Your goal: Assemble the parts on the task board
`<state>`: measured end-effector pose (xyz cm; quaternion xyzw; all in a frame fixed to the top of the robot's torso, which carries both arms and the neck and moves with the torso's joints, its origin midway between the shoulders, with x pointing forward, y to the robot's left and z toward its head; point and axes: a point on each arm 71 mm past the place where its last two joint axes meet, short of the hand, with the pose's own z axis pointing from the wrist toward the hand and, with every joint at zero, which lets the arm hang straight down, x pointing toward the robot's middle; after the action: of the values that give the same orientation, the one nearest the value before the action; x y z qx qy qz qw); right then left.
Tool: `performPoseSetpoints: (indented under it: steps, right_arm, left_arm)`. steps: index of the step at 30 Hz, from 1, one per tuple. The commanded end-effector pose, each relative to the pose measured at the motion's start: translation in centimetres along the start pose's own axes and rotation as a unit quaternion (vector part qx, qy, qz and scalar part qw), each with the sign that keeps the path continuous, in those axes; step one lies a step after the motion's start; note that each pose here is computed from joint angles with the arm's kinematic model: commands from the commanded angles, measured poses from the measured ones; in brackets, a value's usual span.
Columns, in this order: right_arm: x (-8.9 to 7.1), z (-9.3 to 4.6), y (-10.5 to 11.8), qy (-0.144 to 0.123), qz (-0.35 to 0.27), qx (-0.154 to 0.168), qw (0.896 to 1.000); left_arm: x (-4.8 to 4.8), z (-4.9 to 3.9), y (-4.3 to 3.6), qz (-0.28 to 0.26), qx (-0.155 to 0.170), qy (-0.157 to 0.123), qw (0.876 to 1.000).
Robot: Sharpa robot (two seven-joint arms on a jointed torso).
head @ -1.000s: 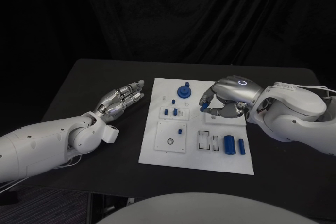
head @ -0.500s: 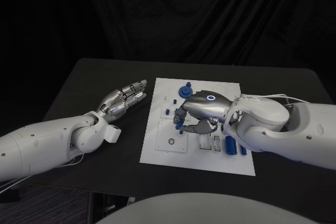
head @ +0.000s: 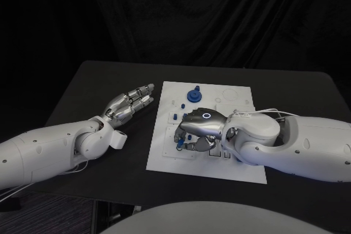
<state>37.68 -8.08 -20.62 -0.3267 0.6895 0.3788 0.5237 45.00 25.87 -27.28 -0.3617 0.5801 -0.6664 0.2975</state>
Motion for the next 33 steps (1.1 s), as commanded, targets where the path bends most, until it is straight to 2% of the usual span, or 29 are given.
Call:
performPoseSetpoints:
  steps: [1,16,33]
  right_arm:
    - [0.6,0.1,0.1,0.009,-0.014,-0.007,1.0]
    - [1.0,0.4,-0.2,-0.006,-0.036,-0.014,0.999]
    - [1.7,0.7,-0.5,-0.001,-0.035,-0.01,0.999]
  left_arm:
    - [0.18,0.09,-0.5,-0.003,0.041,0.003,0.999]
    - [0.21,0.17,-0.26,-0.007,0.034,0.008,0.999]
    - [0.22,0.11,-0.01,-0.01,0.03,0.01,0.999]
